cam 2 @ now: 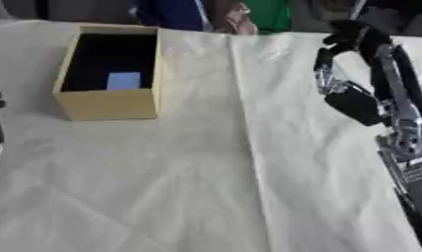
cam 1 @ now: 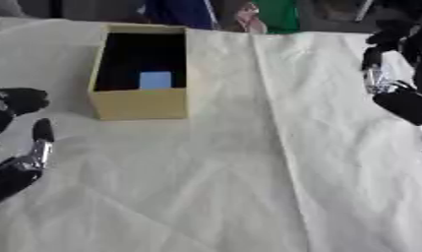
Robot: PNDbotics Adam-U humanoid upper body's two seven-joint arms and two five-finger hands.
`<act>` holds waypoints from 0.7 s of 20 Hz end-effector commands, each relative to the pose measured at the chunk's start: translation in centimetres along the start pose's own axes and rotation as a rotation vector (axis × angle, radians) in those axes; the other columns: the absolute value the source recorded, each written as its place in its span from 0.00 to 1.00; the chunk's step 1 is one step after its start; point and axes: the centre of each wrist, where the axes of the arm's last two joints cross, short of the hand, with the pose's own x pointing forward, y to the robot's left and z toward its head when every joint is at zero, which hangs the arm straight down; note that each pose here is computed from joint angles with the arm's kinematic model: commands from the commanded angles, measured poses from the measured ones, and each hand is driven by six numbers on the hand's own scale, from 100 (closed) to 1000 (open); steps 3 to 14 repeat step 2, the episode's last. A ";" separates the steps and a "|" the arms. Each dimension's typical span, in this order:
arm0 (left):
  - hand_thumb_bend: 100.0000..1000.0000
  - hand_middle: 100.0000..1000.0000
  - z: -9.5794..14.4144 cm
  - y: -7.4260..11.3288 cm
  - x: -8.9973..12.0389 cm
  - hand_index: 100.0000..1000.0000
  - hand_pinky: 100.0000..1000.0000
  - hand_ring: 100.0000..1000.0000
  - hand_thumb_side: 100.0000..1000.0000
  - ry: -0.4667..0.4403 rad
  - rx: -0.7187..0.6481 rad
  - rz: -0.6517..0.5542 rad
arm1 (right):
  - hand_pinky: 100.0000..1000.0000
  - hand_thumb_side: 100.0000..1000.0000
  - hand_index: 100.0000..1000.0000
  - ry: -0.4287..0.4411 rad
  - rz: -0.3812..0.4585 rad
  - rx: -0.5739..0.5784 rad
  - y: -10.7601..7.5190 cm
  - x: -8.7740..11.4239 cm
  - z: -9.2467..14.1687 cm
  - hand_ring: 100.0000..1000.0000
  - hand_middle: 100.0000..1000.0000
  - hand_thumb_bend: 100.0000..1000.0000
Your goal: Pick up objects on the table and place them in the box.
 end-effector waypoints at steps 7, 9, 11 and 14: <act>0.00 0.69 0.0 0.3 0.1 0.69 0.80 0.73 0.17 0.001 0.007 -0.015 | 0.80 0.28 0.80 -0.002 0.005 -0.044 -0.4 0.4 0.2 0.57 0.59 0.00; 0.00 0.69 0.0 0.3 0.1 0.69 0.80 0.73 0.17 0.001 0.007 -0.015 | 0.80 0.28 0.80 -0.002 0.005 -0.044 -0.4 0.4 0.2 0.57 0.59 0.00; 0.00 0.69 0.0 0.3 0.1 0.69 0.80 0.73 0.17 0.001 0.007 -0.015 | 0.80 0.28 0.80 -0.002 0.005 -0.044 -0.4 0.4 0.2 0.57 0.59 0.00; 0.00 0.69 0.0 0.3 0.1 0.69 0.80 0.73 0.17 0.001 0.007 -0.015 | 0.80 0.28 0.80 -0.002 0.005 -0.044 -0.4 0.4 0.2 0.57 0.59 0.00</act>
